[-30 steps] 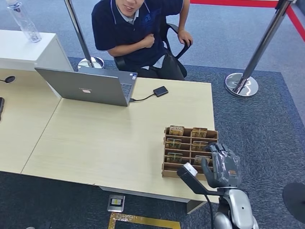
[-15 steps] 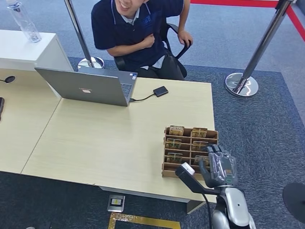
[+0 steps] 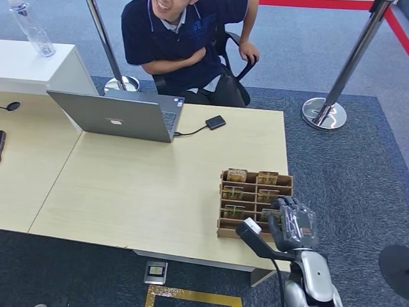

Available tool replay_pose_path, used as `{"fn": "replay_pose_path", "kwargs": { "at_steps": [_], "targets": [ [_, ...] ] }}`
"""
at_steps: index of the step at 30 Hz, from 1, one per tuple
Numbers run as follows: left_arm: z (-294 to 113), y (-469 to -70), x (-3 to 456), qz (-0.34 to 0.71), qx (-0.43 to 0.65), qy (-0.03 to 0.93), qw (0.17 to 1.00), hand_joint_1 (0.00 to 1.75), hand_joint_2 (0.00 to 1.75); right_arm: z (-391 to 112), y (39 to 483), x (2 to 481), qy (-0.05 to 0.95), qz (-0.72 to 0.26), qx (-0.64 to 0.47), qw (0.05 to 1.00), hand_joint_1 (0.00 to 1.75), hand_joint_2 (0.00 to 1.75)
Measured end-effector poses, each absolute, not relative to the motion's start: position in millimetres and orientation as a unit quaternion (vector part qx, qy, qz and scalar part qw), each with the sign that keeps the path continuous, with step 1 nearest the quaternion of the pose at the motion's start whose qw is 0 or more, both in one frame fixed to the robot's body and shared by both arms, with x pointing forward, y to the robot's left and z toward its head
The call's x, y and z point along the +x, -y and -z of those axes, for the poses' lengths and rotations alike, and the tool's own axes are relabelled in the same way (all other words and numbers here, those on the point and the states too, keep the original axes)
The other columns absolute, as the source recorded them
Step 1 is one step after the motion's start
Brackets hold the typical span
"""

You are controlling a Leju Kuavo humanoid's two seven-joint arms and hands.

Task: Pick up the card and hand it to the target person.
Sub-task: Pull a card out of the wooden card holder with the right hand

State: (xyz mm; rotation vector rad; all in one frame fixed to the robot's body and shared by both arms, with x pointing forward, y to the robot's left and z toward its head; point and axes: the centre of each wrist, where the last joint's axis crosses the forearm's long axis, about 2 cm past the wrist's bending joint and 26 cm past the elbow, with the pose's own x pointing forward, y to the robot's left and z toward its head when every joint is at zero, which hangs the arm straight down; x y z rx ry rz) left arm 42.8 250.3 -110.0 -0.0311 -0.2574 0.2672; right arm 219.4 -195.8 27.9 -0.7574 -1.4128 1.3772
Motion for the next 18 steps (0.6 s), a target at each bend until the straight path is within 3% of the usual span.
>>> {"fn": "replay_pose_path", "kwargs": {
  "at_steps": [4,10,13,18],
  "targets": [
    [110.0,-250.3,42.8,-0.133,-0.015,0.128,0.983,0.00,0.00,-27.5,197.5,219.3,0.581,-0.568,-0.314,0.491,0.99,1.75],
    [110.0,-250.3,42.8,-0.133,-0.015,0.128,0.983,0.00,0.00,-27.2,198.6,218.9,0.581,-0.568,-0.315,0.490,1.26,1.75],
    [110.0,-250.3,42.9,-0.134,-0.015,0.128,0.983,0.00,0.00,-27.2,199.2,218.2,0.582,-0.567,-0.317,0.489,1.32,1.75],
    [110.0,-250.3,42.9,-0.134,-0.015,0.128,0.983,0.00,0.00,-27.5,199.7,216.1,0.584,-0.565,-0.319,0.487,1.64,1.75]
  ]
}}
